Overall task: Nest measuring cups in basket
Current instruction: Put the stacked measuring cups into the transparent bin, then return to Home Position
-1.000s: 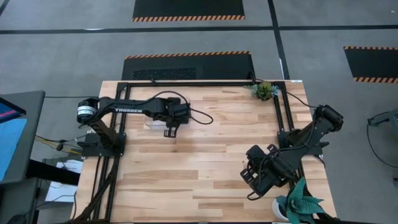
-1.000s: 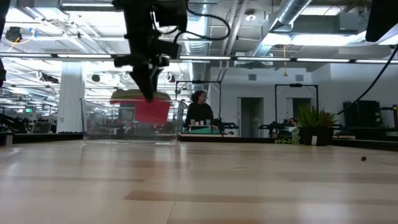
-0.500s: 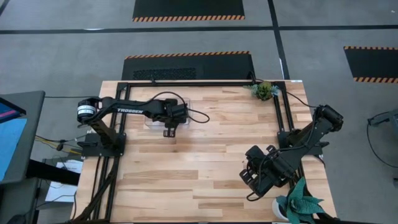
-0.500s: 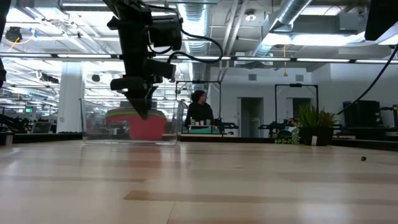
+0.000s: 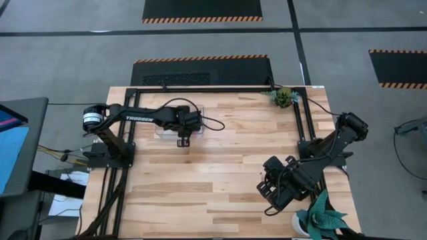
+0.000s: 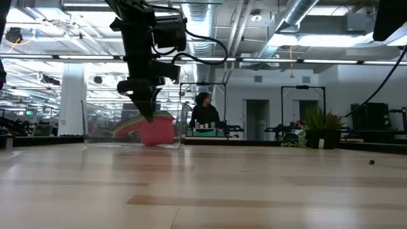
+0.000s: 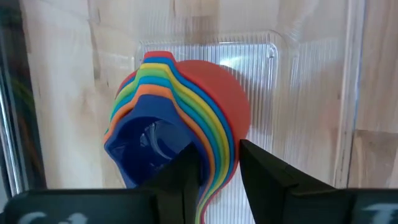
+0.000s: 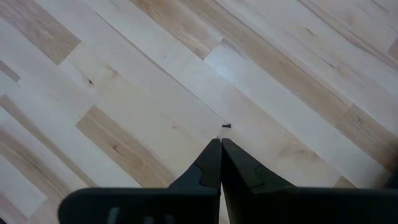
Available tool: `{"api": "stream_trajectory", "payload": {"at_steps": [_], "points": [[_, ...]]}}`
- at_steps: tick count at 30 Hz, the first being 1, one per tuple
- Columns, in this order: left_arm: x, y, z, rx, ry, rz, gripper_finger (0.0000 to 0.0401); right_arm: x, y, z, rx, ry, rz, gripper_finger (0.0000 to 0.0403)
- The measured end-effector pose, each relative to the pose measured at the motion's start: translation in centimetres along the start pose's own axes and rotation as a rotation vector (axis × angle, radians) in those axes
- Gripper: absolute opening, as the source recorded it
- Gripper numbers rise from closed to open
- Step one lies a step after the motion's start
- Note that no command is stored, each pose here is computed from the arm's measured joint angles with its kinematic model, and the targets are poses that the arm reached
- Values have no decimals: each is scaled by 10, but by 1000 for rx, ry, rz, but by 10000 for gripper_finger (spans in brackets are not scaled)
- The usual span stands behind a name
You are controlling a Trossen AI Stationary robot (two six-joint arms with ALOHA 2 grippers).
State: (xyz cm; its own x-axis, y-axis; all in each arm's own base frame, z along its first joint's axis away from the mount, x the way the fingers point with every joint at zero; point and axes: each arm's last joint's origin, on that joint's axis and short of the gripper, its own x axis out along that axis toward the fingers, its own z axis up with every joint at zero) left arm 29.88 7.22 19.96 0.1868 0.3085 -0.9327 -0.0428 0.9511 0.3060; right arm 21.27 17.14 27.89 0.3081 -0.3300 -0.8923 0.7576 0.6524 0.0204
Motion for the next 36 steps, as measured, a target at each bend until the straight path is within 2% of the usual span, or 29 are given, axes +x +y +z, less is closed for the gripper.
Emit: {"api": "stream_trajectory", "payload": {"at_steps": [23,26,32,36], "points": [[-6,-1,2,-2,7,-63,101,0,0,0,-25,-3,1,29],[-6,-1,2,-2,9,-56,127,0,0,0,-25,-3,2,31],[-6,-2,1,-20,11,-73,210,0,0,0,-25,-3,2,31],[-12,-3,6,-23,-4,-72,241,0,0,0,-31,-7,-1,31]]}}
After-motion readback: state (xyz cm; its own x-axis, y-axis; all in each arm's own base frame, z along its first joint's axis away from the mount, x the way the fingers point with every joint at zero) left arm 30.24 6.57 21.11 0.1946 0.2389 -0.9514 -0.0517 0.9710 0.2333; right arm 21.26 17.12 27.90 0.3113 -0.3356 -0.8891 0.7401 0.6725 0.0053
